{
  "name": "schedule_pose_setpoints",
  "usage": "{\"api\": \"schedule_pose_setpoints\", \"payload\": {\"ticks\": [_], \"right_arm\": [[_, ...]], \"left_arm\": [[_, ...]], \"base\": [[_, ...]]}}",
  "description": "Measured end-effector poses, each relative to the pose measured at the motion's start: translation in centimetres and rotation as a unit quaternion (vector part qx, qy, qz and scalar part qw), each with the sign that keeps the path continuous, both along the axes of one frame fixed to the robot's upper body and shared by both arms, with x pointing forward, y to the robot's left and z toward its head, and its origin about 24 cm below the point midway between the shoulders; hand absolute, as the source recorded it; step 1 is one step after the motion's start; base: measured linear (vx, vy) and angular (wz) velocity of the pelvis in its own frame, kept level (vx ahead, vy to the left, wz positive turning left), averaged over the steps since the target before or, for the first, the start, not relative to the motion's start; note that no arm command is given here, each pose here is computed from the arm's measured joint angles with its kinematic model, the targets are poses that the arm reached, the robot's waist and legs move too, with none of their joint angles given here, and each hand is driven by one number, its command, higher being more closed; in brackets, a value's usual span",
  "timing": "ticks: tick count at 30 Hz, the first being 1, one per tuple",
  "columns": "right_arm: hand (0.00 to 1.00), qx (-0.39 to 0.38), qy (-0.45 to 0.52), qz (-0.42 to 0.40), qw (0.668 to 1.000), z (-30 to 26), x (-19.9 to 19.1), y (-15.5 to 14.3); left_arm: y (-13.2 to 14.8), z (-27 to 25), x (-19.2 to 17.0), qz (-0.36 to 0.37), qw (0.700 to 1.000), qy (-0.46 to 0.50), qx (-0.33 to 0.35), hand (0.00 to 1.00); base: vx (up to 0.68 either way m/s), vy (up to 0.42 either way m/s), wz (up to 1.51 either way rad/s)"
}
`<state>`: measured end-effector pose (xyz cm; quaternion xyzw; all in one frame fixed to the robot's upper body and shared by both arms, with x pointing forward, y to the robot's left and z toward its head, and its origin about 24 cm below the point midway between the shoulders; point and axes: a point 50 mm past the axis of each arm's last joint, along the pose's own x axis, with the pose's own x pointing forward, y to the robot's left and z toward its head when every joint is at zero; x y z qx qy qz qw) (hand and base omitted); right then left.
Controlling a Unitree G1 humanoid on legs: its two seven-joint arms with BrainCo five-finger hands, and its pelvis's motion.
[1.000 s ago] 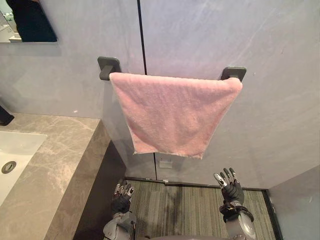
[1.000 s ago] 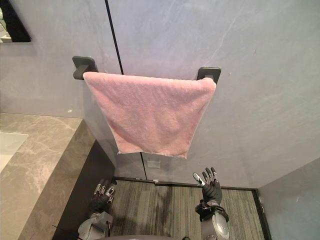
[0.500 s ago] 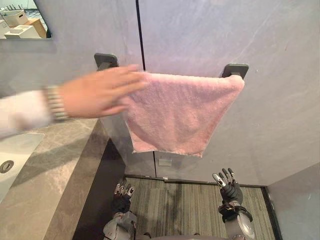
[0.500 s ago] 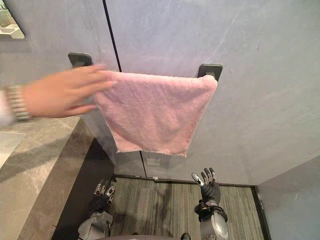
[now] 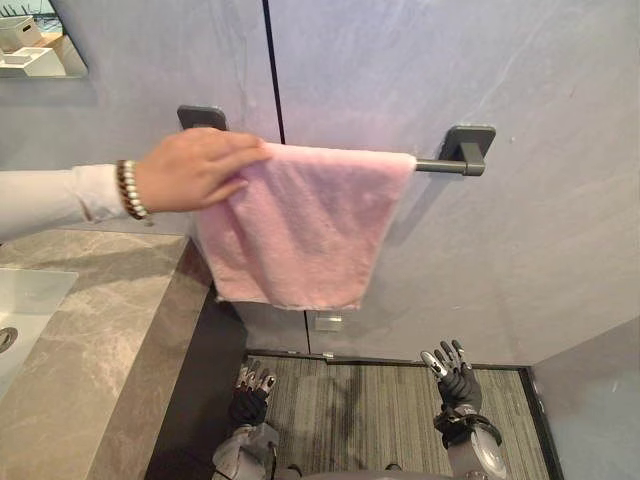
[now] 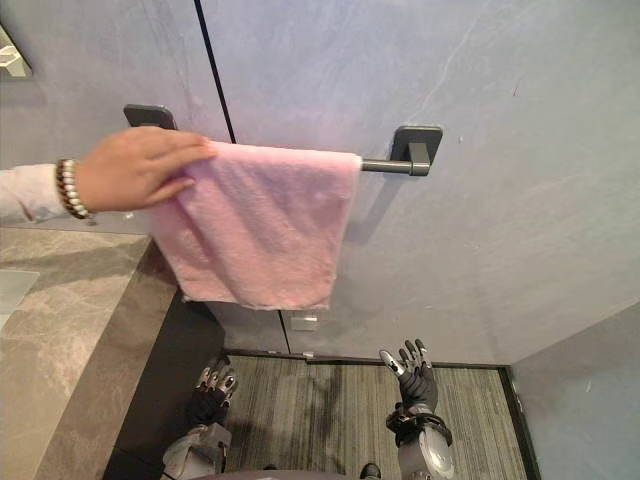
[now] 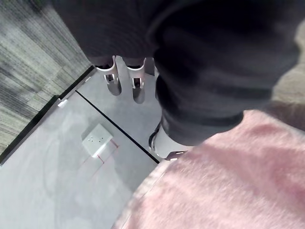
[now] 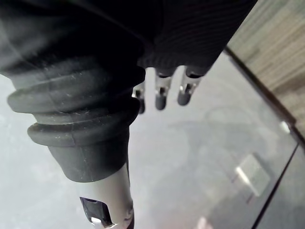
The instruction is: Organize washtable
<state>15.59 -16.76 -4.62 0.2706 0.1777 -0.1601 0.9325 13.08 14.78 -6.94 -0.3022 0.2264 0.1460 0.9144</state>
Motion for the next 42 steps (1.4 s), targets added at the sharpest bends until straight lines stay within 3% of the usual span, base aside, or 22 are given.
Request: {"api": "schedule_pose_setpoints", "payload": {"ticks": [21, 27, 32, 37, 42], "right_arm": [[0.0, 0.0, -0.016, 0.011, 1.0, 0.5, 1.0, 0.4], [0.0, -0.001, -0.019, 0.01, 1.0, 0.7, 1.0, 0.4], [0.0, -0.003, -0.035, 0.009, 0.999, 1.3, 0.9, 0.4], [0.0, 0.001, -0.039, 0.023, 0.999, 1.4, 1.1, 1.1], [0.0, 0.002, -0.046, 0.03, 0.998, 1.5, 1.2, 1.1]], "left_arm": [[0.4, 2.1, 1.6, -0.012, 0.998, -0.049, 0.042, 0.0], [2.2, 5.2, 2.4, 0.042, 0.99, -0.107, 0.083, 0.0], [5.4, 10.1, 2.3, 0.132, 0.96, -0.195, 0.151, 0.0], [8.4, 15.8, 1.4, 0.239, 0.897, -0.291, 0.232, 0.0], [9.5, 18.0, 0.8, 0.277, 0.862, -0.325, 0.275, 0.0]], "base": [[0.0, -0.002, -0.01], [-0.04, -0.021, 0.0], [-0.02, -0.007, 0.0], [0.0, 0.0, 0.0], [-0.02, -0.01, 0.0]]}}
